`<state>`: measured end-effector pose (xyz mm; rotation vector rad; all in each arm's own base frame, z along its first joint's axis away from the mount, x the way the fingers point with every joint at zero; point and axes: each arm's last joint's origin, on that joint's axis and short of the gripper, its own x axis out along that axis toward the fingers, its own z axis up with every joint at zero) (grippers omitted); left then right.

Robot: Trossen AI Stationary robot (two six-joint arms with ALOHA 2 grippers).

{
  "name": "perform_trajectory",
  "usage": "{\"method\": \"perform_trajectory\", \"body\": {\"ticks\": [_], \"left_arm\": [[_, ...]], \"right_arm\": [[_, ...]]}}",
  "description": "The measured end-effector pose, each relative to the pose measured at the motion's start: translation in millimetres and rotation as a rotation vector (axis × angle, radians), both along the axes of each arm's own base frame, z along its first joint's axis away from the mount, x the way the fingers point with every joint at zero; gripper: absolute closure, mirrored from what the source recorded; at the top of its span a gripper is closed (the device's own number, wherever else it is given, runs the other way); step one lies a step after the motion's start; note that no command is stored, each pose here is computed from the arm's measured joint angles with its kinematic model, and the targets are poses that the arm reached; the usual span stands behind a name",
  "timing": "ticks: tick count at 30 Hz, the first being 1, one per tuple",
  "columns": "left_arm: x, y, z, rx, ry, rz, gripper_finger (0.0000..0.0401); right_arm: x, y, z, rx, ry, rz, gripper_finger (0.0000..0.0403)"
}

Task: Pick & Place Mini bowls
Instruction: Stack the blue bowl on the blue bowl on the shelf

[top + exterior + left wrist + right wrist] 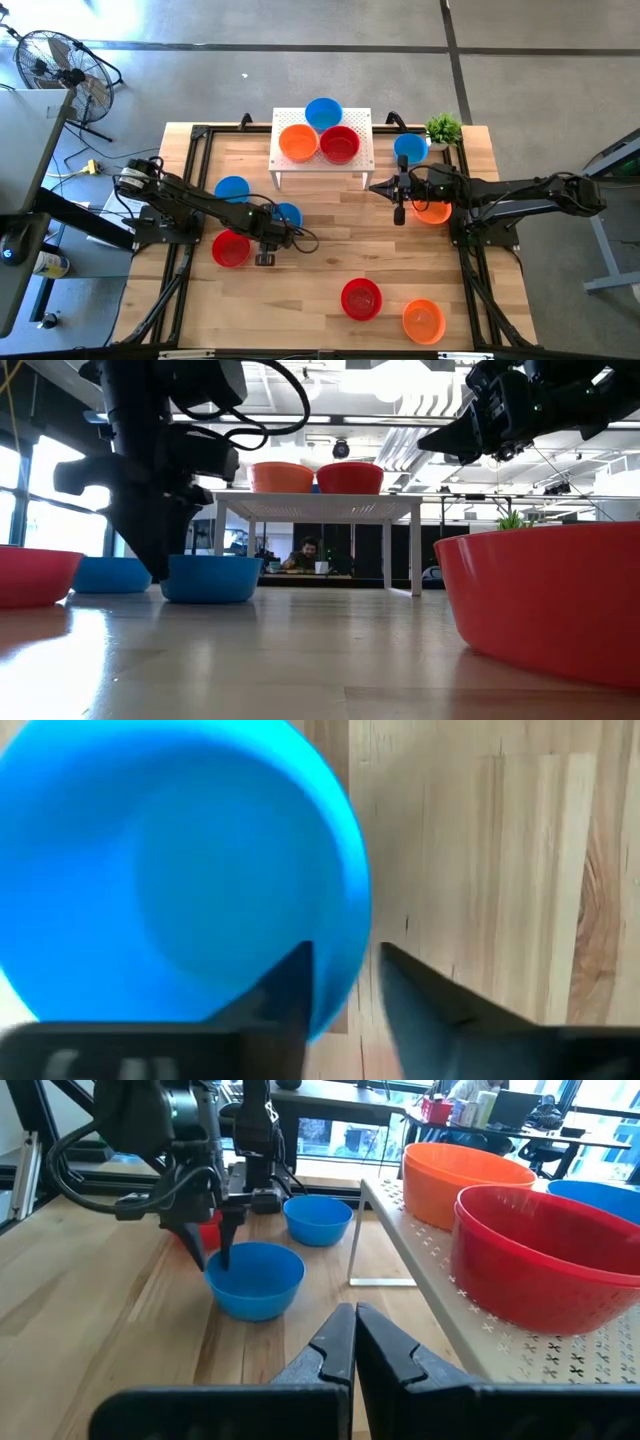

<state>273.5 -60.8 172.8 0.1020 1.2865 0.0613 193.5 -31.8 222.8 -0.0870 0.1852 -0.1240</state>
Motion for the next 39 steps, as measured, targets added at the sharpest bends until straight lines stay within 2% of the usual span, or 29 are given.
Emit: {"method": "perform_trajectory", "body": {"ticks": [3, 5, 9, 14, 20, 26, 31, 34, 39], "left_arm": [[0, 0, 0, 0.003, -0.003, -0.004, 0.0365], [0, 0, 1, 0.008, 0.002, -0.006, 0.0390], [3, 0, 30, 0.001, -0.026, -0.005, 0.0391], [3, 0, 80, -0.011, -0.155, 0.001, 0.0395], [-14, 11, 144, 0.005, -0.311, 0.026, 0.0398], [-27, 45, 217, 0.071, -0.462, 0.135, 0.0399], [-35, 88, 269, 0.153, -0.547, 0.177, 0.0399], [-32, 119, 284, 0.189, -0.532, 0.189, 0.0399], [-4, 173, 288, 0.210, -0.492, 0.168, 0.0400]], "right_arm": [[0, 0, 0, 0.000, 0.000, 0.000, 0.0403], [0, 0, 0, 0.000, 0.000, 0.000, 0.0403], [0, 0, 0, 0.000, 0.000, 0.000, 0.0403], [0, 0, 0, 0.000, 0.001, 0.000, 0.0403], [0, 0, -1, 0.002, 0.010, 0.000, 0.0402], [0, 0, -1, 0.002, 0.011, 0.000, 0.0402], [0, 0, -1, 0.001, 0.006, 0.000, 0.0402], [0, 0, -1, 0.001, 0.005, 0.000, 0.0403], [0, 0, 0, 0.000, 0.000, 0.000, 0.0403]]}}
